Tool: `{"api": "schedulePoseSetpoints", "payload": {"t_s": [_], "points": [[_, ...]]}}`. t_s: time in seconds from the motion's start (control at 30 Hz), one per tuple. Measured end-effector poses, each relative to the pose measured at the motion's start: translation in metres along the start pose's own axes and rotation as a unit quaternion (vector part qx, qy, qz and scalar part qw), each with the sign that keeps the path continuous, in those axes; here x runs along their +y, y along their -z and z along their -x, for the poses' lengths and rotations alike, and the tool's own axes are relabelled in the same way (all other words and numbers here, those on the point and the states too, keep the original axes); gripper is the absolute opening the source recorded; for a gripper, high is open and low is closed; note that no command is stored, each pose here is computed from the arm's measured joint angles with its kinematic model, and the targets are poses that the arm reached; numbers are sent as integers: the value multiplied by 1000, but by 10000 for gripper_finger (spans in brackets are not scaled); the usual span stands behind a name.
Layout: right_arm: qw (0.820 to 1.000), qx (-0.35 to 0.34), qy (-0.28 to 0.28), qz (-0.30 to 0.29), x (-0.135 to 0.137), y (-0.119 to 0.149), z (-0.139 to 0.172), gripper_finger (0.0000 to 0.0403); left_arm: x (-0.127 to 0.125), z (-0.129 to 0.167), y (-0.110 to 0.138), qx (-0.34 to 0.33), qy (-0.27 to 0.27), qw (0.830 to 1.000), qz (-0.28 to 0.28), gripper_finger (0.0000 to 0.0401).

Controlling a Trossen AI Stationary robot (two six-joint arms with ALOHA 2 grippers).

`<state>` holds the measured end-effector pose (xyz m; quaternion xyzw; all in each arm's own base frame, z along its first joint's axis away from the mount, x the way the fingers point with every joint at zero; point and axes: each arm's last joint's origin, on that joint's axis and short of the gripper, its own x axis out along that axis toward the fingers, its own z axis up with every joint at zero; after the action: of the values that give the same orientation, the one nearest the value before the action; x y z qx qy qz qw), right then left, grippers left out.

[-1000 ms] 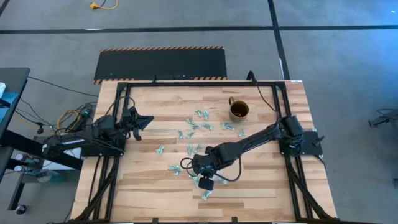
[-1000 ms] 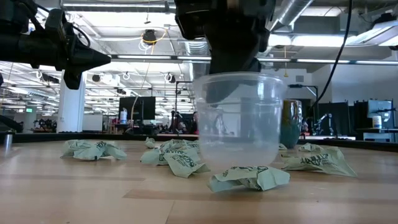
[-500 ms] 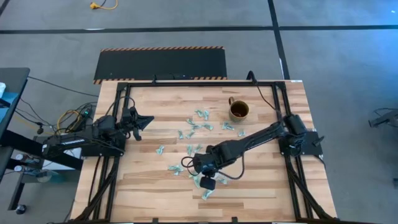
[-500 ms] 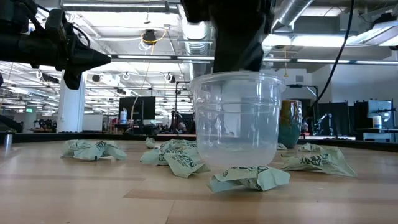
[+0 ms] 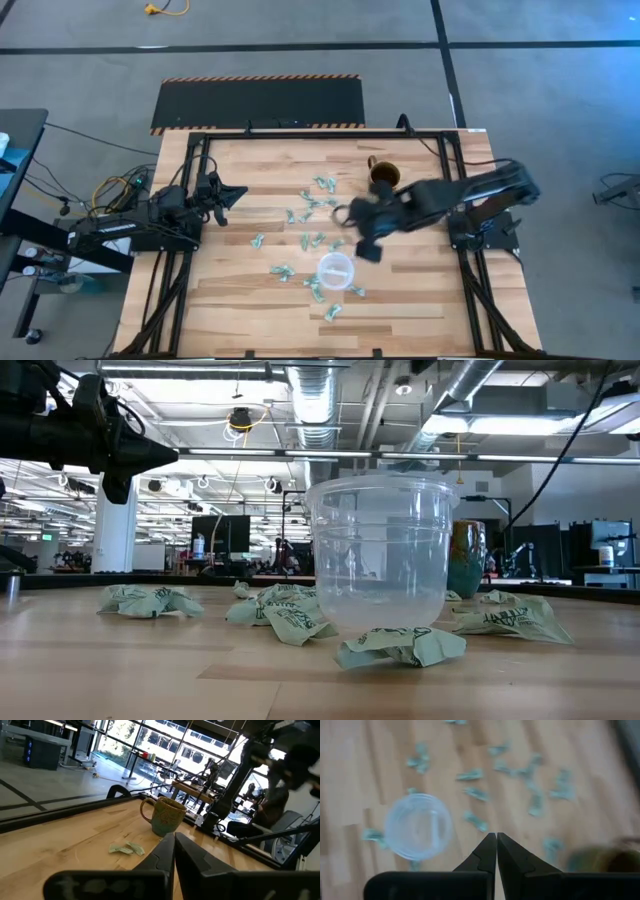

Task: Pick and place Stevia / Truvia into bins
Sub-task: Put the green stevia packet into the transparent container

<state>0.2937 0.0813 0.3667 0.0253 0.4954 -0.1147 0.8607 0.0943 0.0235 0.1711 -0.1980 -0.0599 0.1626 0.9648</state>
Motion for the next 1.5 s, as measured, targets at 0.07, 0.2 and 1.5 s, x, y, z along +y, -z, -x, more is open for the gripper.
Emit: {"api": "schedulePoseSetpoints", "payload": {"t_s": [0.07, 0.2, 1.5], "points": [[1000, -6, 2, -20, -11, 8, 19, 8, 0, 0, 0, 0, 0, 1000, 0, 0], [998, -19, -6, -52, -23, 29, 42, 8, 0, 0, 0, 0, 0, 1000, 0, 0], [909, -104, 116, -386, -67, 203, -97, 94, 0, 0, 0, 0, 0, 1000, 0, 0]]}}
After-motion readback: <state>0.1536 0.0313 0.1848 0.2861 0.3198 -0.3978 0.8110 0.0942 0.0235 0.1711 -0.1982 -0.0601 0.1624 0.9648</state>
